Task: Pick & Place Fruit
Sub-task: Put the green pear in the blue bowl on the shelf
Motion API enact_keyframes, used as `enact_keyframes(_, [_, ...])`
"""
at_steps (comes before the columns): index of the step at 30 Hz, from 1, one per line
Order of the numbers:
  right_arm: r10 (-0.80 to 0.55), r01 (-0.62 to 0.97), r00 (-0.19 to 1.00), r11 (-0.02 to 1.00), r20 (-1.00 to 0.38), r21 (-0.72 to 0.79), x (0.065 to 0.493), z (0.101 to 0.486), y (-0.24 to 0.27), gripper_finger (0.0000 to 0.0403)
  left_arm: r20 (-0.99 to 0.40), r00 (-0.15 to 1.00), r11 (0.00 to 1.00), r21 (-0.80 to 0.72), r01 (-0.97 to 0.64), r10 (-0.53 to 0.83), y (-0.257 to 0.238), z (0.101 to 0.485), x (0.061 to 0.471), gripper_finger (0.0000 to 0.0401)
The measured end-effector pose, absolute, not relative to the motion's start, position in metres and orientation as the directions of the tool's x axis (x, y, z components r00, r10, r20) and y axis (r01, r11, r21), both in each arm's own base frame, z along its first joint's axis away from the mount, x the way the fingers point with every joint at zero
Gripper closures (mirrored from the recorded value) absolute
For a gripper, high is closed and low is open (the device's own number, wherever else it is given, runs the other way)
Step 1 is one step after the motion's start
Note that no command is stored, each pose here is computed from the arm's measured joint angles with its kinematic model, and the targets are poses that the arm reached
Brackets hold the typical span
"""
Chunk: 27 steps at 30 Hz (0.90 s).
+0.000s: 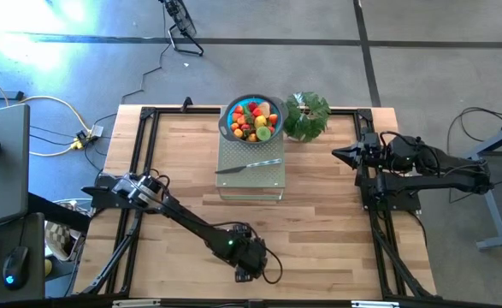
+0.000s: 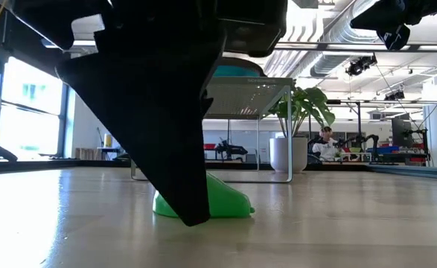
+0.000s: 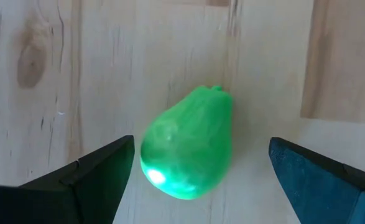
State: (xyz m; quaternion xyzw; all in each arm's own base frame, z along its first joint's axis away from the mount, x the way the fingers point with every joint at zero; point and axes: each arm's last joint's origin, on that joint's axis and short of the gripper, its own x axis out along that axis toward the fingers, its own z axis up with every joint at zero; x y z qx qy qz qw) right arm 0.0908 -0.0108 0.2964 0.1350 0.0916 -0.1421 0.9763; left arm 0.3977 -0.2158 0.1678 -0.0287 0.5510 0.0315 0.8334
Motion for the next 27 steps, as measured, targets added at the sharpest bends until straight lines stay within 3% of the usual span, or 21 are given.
enact_keyframes(18, [-0.253, 0.302, 0.943, 0.923, -0.217, 0.238, 0.091, 0.296, -0.011, 0.0396, -0.926, 0.377, 0.984, -0.056, -0.171, 0.013, -0.214, 0.156, 0.393, 0.004])
enact_keyframes(27, [-0.253, 0.303, 0.943, 0.923, -0.218, 0.237, 0.091, 0.296, -0.011, 0.0396, -0.925, 0.38, 0.984, -0.063, -0.169, 0.006, -0.214, 0.156, 0.394, 0.0121])
